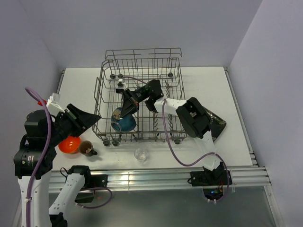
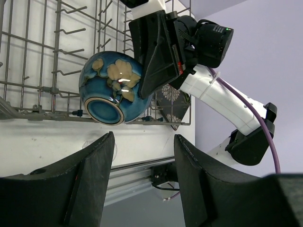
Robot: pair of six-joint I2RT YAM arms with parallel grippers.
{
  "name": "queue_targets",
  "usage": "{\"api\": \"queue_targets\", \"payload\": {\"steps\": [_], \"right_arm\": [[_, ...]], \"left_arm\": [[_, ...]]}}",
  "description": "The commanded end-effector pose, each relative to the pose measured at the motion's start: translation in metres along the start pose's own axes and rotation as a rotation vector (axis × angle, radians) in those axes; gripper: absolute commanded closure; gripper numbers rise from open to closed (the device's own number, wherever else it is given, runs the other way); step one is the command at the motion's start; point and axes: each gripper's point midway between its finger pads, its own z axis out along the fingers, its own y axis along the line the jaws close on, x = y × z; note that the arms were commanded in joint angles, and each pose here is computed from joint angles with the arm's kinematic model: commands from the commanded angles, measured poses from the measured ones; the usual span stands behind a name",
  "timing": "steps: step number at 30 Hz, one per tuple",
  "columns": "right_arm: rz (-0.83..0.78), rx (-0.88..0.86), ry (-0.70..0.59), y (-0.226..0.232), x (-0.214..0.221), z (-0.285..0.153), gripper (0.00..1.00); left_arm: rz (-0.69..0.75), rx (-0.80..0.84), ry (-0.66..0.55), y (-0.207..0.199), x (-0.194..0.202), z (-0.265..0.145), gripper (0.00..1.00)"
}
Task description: Load the mixed dishes into the dish rack
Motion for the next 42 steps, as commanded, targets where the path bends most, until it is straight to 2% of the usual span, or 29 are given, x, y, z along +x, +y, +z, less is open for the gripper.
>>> {"api": "queue_targets", "payload": {"steps": [1, 29, 42], "right_arm": [[-0.406, -0.042, 0.009, 0.024, 0.021, 0.003, 1.00], [-0.295, -0.006, 0.021, -0.018, 0.023, -0.005, 1.00], [-0.346, -0.010, 0.003, 0.005, 0.011, -0.010, 1.00]], "left_arm": [[0.039, 0.042, -0.007, -0.009, -0.001, -0.005, 0.41], [0.074, 0.020, -0.001, -0.006, -0.003, -0.004, 0.38], [0.071, 0.022, 0.012, -0.006, -0.003, 0.000, 0.37]]}}
